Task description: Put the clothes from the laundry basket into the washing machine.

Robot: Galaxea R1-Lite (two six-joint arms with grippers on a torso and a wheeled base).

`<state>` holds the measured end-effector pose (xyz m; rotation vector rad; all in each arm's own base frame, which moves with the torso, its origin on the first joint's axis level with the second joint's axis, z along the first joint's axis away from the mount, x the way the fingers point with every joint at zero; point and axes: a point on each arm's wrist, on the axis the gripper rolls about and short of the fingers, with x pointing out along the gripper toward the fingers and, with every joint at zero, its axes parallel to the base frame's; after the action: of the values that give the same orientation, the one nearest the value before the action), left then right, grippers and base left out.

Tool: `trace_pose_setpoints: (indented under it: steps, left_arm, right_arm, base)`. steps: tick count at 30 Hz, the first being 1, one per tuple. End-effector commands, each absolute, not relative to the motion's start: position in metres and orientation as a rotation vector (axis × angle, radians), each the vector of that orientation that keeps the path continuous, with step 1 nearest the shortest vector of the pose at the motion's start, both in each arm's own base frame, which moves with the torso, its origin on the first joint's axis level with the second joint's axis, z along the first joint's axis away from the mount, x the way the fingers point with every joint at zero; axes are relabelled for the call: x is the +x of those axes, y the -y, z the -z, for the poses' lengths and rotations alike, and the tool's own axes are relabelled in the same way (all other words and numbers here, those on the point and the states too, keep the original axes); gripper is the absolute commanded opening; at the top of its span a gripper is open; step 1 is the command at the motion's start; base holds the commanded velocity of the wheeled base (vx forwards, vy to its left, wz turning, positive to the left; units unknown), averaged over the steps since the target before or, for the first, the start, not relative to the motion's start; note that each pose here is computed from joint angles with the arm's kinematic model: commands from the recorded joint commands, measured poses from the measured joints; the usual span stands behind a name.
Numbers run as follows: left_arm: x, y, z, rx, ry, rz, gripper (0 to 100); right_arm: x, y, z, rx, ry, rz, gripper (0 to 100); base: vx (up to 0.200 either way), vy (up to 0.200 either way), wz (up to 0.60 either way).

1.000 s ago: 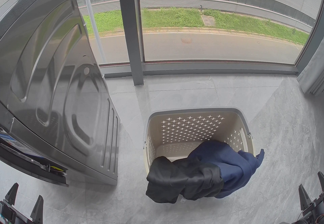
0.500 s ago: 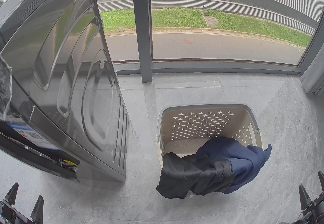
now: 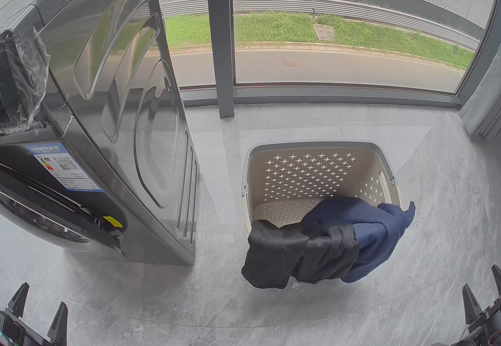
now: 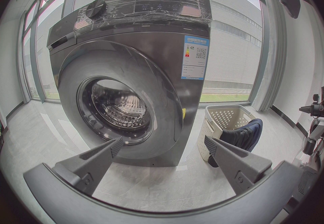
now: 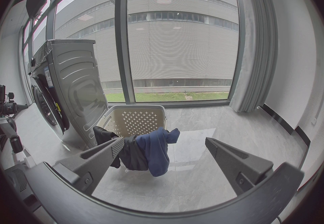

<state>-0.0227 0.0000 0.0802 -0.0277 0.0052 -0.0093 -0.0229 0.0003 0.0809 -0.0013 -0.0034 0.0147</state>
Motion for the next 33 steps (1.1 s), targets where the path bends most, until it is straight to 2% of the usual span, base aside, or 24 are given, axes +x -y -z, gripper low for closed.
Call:
trace_pose_setpoints:
  steps: [1,18,21,33]
  left_arm:
    - [-0.0225,0.0,-0.076,-0.029,-0.009,0.009,100]
    - [-0.0225,0.0,-0.076,-0.028,-0.009,0.011,100]
    - [-0.0225,0.0,-0.076,-0.028,-0.009,0.011,100]
    - [-0.0225,0.0,-0.076,-0.032,-0.009,0.009,100]
  right_arm:
    - [-0.0227,-0.0003,-0.0758,-0.002,0.002,-0.015,100]
    - [-0.0227,-0.0003,-0.0758,-0.002,0.002,-0.015,100]
    - [-0.0227,-0.0003,-0.0758,-0.002,0.002,-0.015,100]
    - [-0.0227,-0.0003,-0.0758,-0.002,0.002,-0.015,100]
  base:
    - [0.0,0.2,0.0]
    - [0.0,0.2,0.0]
    - [0.0,0.0,0.0]
    - [-0.2,0.0,0.0]
